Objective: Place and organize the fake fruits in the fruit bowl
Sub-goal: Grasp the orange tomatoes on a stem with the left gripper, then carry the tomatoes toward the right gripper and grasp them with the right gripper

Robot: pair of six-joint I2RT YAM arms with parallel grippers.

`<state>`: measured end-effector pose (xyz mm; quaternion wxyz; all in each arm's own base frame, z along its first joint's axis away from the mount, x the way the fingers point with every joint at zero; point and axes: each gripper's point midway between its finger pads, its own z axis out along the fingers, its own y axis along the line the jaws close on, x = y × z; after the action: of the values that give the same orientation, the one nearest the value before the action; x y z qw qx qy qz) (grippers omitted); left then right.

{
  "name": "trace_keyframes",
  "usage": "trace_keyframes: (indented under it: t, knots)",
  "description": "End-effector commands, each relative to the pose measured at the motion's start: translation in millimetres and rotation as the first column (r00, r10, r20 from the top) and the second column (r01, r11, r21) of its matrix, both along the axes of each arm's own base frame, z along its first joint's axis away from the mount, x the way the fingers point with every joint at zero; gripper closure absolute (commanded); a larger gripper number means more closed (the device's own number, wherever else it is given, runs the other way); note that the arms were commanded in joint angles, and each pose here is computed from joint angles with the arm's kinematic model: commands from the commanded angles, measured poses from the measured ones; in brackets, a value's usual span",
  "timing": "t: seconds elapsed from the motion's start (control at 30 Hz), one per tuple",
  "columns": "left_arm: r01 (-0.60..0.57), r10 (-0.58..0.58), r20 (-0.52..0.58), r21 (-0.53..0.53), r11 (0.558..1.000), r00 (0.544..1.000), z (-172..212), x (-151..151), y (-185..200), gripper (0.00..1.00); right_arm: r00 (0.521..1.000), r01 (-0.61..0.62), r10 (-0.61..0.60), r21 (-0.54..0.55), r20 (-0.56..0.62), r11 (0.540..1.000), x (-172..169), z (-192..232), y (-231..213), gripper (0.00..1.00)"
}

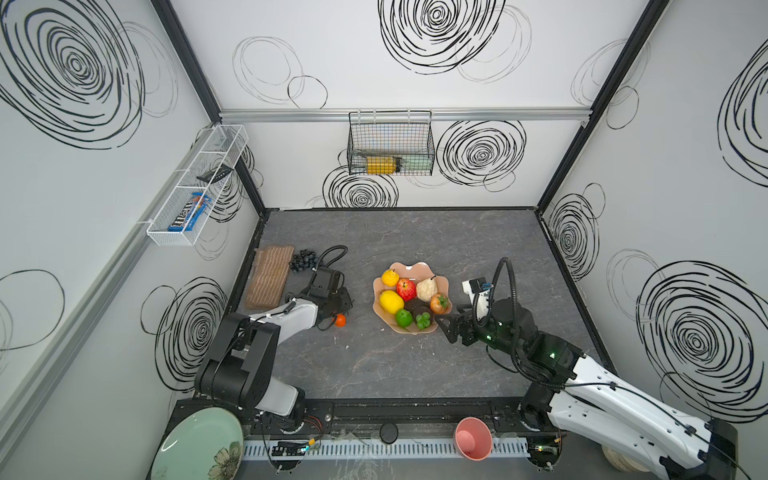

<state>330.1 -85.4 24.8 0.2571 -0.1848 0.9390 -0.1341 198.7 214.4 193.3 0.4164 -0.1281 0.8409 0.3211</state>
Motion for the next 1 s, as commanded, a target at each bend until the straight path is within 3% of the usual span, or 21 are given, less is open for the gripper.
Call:
trace_keyframes:
  t: [0.0, 0.27, 0.43, 0.73, 0.97]
  knots:
    - [-0.007, 0.008, 0.039, -0.014, 1.000, 0.999, 7, 6, 0, 0.57, 1.000, 0.004, -0.005, 0.027, 0.006, 1.000, 1, 5, 1, 0.08]
    - [-0.012, 0.022, 0.138, -0.073, 0.997, 0.990, 29, -1, -5, 0.59, 1.000, -0.003, 0.003, 0.059, -0.009, 0.998, -1, 8, 4, 0.08]
    - [0.020, 0.027, 0.259, -0.180, 0.983, 0.966, 57, -14, -15, 0.61, 0.999, -0.027, 0.030, 0.118, -0.025, 0.993, -4, 14, 13, 0.09]
    - [0.196, -0.050, 0.507, -0.239, 0.951, 0.860, 134, -39, -48, 0.62, 0.990, -0.128, 0.139, 0.207, -0.039, 0.970, -9, 18, 44, 0.14]
    - [0.366, -0.107, 0.664, -0.265, 0.892, 0.740, 197, -66, -77, 0.62, 0.965, -0.258, 0.243, 0.190, 0.097, 0.947, -21, 32, 71, 0.17]
